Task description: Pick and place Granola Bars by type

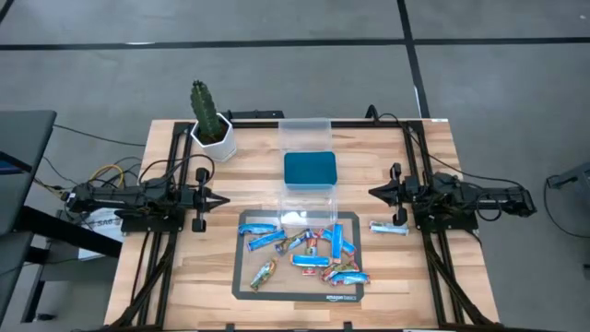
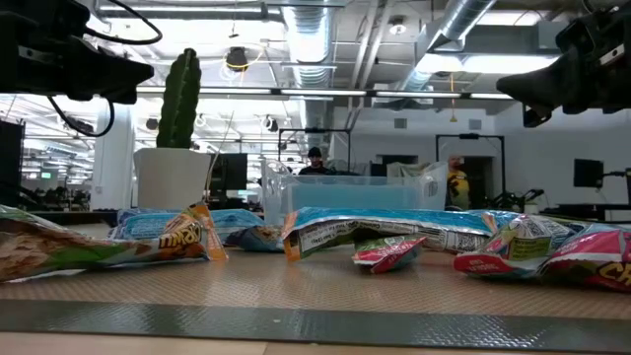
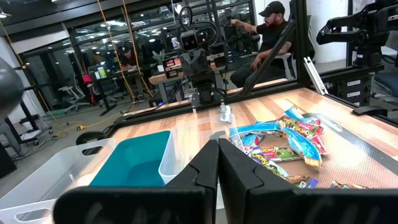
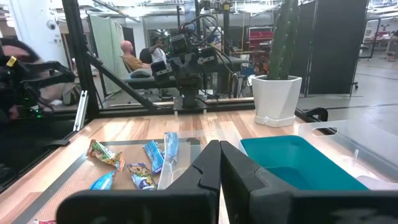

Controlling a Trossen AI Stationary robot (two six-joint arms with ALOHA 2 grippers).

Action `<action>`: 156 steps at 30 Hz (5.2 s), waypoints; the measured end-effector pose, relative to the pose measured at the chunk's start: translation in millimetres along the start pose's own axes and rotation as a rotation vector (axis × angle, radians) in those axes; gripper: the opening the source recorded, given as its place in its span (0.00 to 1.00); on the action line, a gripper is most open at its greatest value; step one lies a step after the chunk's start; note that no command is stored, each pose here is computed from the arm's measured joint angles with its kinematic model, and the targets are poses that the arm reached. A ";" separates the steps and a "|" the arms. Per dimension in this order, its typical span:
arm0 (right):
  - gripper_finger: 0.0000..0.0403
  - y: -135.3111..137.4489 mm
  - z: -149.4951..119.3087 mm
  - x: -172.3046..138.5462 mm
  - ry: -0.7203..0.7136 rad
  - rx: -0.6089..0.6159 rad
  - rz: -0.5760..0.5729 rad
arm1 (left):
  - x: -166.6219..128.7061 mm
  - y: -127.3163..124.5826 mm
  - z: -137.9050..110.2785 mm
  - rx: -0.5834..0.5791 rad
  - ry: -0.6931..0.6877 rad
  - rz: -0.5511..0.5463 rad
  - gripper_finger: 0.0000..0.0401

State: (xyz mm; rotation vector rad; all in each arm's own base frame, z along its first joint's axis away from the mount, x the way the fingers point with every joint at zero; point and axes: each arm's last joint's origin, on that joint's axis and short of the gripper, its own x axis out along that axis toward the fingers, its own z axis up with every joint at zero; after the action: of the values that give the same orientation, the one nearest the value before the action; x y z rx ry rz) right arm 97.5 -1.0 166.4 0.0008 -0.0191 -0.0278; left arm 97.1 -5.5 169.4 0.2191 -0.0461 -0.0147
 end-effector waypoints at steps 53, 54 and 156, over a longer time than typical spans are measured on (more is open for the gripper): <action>0.00 0.0 -0.1 0.0 0.000 0.000 0.000 | 0.1 0.5 0.7 -0.525 -0.009 0.011 0.00; 0.00 0.0 0.0 0.0 0.000 0.000 0.000 | 0.1 0.5 0.6 -0.525 -0.008 0.011 0.00; 0.00 0.0 0.0 0.0 0.000 0.000 0.000 | 160.6 -65.2 -12.4 -0.082 1.339 -0.070 0.30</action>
State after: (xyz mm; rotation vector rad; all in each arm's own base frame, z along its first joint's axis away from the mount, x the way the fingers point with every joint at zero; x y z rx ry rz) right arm 97.5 -1.0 166.4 0.0008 -0.0188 -0.0275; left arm 257.5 -69.6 150.2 0.1145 1.2932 0.0626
